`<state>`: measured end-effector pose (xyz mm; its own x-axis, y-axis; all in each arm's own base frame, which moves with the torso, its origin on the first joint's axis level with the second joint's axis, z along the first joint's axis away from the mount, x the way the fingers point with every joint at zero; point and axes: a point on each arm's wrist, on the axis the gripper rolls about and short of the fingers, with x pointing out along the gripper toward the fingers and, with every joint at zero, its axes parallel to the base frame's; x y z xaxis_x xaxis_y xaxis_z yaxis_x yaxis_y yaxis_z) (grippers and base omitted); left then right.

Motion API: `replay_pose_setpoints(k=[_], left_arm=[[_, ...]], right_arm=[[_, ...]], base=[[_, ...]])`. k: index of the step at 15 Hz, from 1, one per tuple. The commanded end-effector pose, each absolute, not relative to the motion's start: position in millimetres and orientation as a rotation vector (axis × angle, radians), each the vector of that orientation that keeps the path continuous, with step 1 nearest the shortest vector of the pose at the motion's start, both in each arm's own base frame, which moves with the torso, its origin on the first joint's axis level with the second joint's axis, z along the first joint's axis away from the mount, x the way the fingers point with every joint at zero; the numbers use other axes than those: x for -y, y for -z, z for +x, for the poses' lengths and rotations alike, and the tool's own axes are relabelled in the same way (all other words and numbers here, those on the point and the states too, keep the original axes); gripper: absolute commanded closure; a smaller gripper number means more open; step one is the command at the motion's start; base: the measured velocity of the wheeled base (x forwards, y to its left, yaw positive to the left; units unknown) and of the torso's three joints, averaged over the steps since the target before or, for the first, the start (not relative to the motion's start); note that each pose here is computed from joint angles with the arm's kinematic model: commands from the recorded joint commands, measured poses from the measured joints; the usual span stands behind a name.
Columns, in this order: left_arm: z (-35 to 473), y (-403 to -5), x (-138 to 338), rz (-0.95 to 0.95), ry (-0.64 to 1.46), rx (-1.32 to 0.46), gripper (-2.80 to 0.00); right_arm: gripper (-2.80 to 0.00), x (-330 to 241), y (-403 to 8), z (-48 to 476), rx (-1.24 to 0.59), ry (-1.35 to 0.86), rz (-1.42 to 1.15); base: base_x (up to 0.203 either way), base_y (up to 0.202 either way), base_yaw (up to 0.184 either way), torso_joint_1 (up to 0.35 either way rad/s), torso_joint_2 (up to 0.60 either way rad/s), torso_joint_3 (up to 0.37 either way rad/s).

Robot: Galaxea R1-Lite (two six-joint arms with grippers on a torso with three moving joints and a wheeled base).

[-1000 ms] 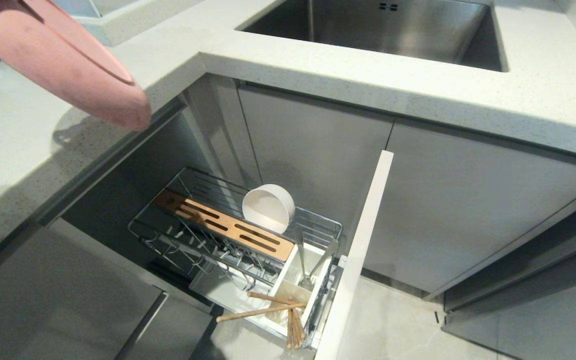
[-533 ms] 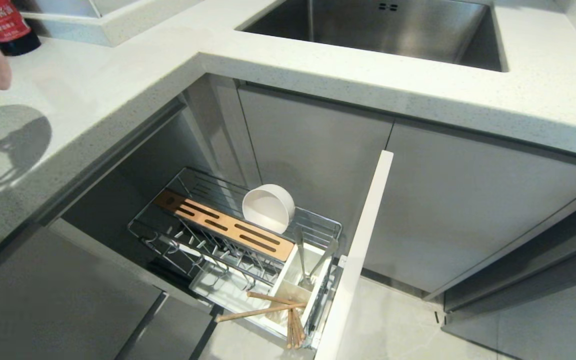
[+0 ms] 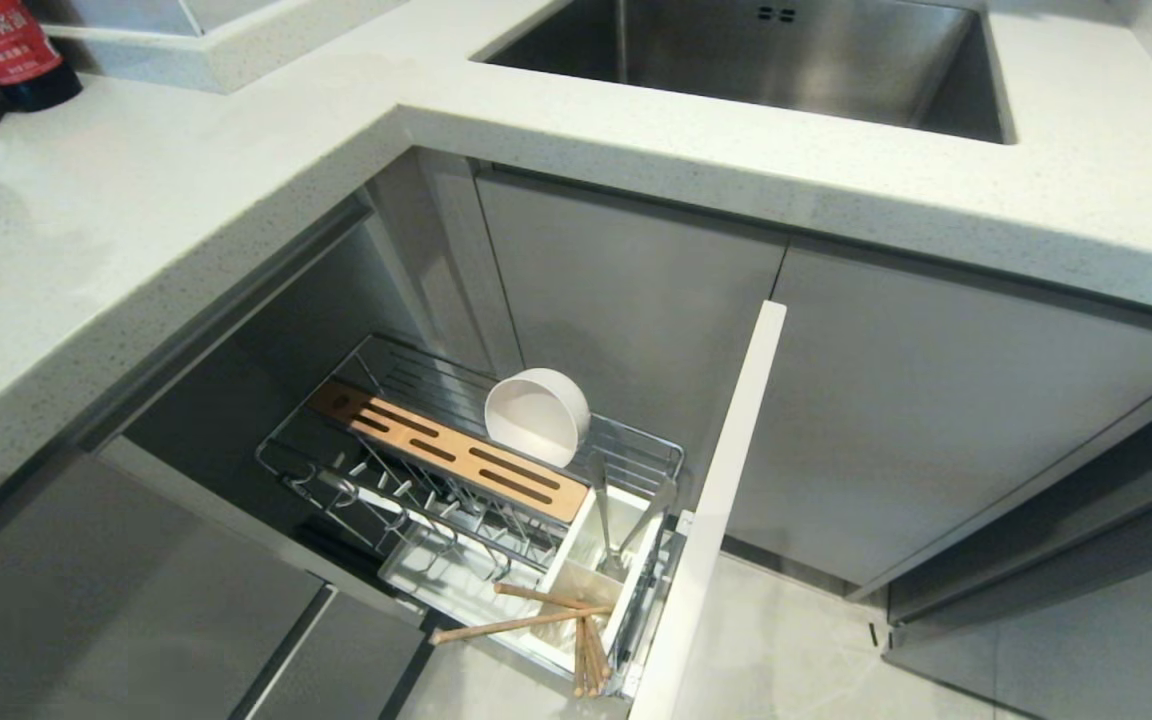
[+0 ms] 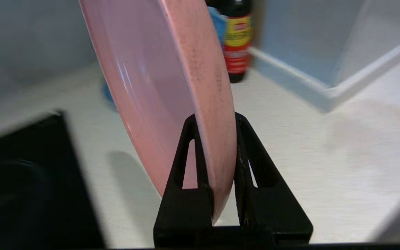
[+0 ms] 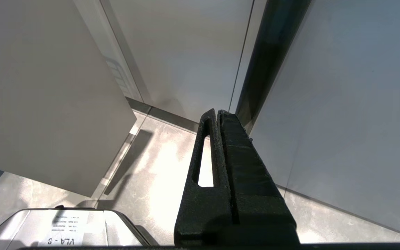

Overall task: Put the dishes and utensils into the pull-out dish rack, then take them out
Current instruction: Take the plate out of the cupboard

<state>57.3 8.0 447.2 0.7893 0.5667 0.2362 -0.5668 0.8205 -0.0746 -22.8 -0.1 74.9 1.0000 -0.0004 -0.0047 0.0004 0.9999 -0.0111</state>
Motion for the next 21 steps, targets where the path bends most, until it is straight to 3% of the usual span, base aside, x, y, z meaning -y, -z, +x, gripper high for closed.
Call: replay_pose_setpoints(k=[1, 6, 9, 13, 21], left_arm=[[67, -448, -10, 0.132, -0.679, 0.187, 0.00], [97, -412, -13, 0.343, -0.669, -0.311, 0.00], [109, -408, -14, 0.392, -0.684, -0.485, 0.00], [115, -406, -14, 0.464, -0.728, -0.587, 0.00], [130, -384, -4, 0.585, -0.600, -0.792, 0.00]], right_arm=[[0.00, 0, -75, -23, -0.005, 0.000, -0.011], [0.00, 0, -75, -23, -0.006, 0.000, -0.011], [0.00, 0, -75, -23, -0.005, 0.000, -0.011], [0.00, 0, -75, -23, -0.003, 0.000, -0.012], [0.00, 0, -75, -23, -0.005, 0.000, -0.012]], base=[[0.000, 0.000, 0.000, 0.000, 0.00, 0.000], [0.000, 0.000, 0.000, 0.000, 0.00, 0.000], [0.000, 0.000, 0.000, 0.000, 0.00, 0.000], [0.000, 0.000, 0.000, 0.000, 0.00, 0.000], [0.000, 0.000, 0.000, 0.000, 0.00, 0.000]])
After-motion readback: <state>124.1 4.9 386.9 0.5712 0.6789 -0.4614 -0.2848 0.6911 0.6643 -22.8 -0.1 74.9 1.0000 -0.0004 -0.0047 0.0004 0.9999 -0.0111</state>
